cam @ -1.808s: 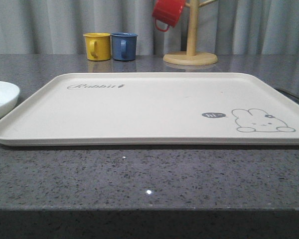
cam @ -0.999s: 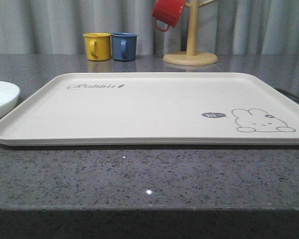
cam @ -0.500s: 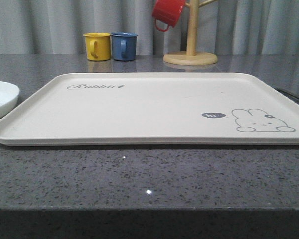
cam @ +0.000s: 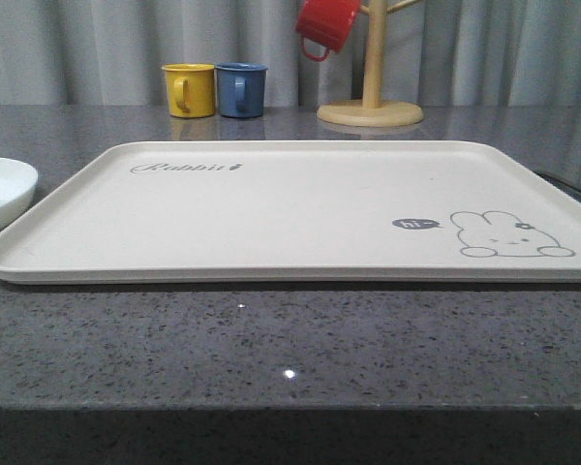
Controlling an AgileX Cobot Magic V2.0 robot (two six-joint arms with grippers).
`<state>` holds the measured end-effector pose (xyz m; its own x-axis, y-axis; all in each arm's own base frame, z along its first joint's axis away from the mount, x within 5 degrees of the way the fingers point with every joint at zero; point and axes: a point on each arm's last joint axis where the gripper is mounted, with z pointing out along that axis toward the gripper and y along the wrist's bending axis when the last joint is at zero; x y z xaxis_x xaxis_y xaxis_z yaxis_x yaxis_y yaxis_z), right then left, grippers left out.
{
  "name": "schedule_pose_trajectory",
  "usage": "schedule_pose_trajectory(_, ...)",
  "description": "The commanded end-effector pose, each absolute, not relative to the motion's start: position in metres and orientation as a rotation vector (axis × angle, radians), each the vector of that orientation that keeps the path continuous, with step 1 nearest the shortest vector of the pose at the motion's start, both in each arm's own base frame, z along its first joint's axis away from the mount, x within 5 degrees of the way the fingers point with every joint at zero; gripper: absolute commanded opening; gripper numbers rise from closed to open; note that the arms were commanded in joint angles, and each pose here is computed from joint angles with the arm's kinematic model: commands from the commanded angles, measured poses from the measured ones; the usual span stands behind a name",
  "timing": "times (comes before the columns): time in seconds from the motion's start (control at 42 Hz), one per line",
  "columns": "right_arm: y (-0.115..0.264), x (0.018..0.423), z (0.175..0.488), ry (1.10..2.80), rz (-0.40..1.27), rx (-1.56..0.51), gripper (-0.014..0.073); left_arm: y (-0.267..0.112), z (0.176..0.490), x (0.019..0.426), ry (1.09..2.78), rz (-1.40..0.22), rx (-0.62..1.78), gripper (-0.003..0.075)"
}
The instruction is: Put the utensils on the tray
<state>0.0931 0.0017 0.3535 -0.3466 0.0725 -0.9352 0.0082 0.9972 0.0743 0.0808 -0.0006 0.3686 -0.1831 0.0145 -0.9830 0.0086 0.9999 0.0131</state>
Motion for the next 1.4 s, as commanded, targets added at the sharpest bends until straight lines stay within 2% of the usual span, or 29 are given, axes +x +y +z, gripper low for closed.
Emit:
schedule_pose_trajectory(0.0, 0.001, 0.104, 0.359, 1.948, 0.045, 0.051, -0.0067, 0.000, 0.372, 0.091, 1.743, 0.003, 0.012, -0.0020)
schedule_pose_trajectory(0.19, 0.001, 0.115, 0.349, 2.047, 0.044, 0.054, -0.0067, 0.000, 0.363, 0.099, 1.829, 0.001, 0.013, -0.0020)
schedule_pose_trajectory(1.047, 0.000, 0.115, 0.350, 2.038, 0.037, 0.051, -0.0053, 0.000, 0.364, 0.100, 1.823, 0.011, 0.017, -0.0015)
schedule_pose_trajectory(1.118, 0.000, 0.115, 0.349, 2.044, 0.022, 0.046, 0.0018, 0.001, 0.364, 0.100, 1.825, 0.023, 0.022, 0.0045)
schedule_pose_trajectory(1.189, -0.001, 0.114, 0.349, 2.051, 0.010, 0.042, 0.0162, 0.001, 0.364, 0.100, 1.825, 0.038, 0.028, 0.0173)
schedule_pose_trajectory(1.285, -0.001, 0.114, 0.348, 2.052, 0.007, 0.041, 0.0385, 0.002, 0.363, 0.100, 1.827, 0.047, 0.032, 0.0397)
schedule_pose_trajectory(1.332, -0.001, 0.114, 0.348, 2.052, 0.007, 0.041, 0.0481, 0.002, 0.363, 0.100, 1.828, 0.047, 0.032, 0.0480)
schedule_pose_trajectory(1.38, -0.001, 0.114, 0.348, 2.052, 0.007, 0.041, 0.0524, 0.002, 0.363, 0.100, 1.828, 0.047, 0.032, 0.0520)
